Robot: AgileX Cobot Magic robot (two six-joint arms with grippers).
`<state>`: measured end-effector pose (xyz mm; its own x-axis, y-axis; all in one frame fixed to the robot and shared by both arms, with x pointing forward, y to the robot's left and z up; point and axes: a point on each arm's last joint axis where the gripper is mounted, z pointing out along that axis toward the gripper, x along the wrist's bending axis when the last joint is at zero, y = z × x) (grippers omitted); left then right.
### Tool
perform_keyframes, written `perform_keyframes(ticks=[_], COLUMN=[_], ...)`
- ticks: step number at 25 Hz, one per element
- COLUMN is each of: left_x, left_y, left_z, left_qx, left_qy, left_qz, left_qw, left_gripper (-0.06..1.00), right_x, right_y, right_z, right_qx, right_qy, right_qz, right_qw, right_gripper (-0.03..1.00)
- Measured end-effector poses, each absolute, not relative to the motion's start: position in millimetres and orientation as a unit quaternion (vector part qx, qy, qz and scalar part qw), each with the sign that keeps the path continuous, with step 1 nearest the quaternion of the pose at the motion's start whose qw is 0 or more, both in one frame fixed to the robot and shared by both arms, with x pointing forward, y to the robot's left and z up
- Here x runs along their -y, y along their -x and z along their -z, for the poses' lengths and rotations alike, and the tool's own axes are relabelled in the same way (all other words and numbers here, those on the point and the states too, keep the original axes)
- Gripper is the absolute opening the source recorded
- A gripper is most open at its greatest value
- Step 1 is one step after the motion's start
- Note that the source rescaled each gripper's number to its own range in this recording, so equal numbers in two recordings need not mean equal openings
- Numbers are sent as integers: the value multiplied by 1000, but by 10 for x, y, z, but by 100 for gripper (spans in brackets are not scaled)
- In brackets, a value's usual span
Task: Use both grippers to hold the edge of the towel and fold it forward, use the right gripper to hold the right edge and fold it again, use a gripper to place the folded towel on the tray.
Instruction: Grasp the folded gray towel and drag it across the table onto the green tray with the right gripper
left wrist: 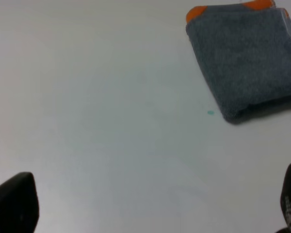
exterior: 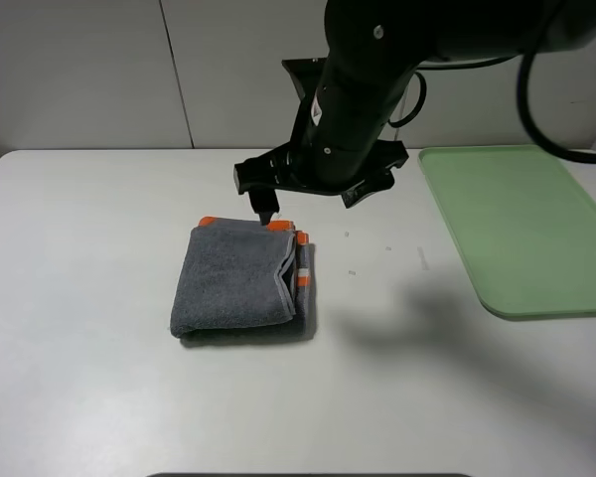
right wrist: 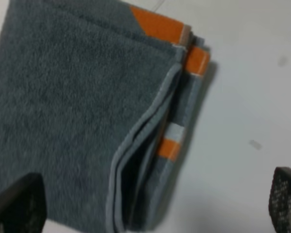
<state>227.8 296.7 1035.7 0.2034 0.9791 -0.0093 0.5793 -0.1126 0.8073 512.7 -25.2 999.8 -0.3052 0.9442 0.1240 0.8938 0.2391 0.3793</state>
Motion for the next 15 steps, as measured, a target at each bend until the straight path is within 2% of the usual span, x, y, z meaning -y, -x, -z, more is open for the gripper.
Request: perform_keyframes(ticks=[15], left_x=[-2967], left_y=[-2278], left_z=[-10357], left_qx=[-564], left_qy=[-690], left_qz=[-283], left_qw=[354], left_gripper=[100], right_x=[-89], right_y=[-5340], right_z=[-9223], right_qx=[-769], right_qy=[-627], right_qz=[-127], right_qw=[6], right_gripper=[100])
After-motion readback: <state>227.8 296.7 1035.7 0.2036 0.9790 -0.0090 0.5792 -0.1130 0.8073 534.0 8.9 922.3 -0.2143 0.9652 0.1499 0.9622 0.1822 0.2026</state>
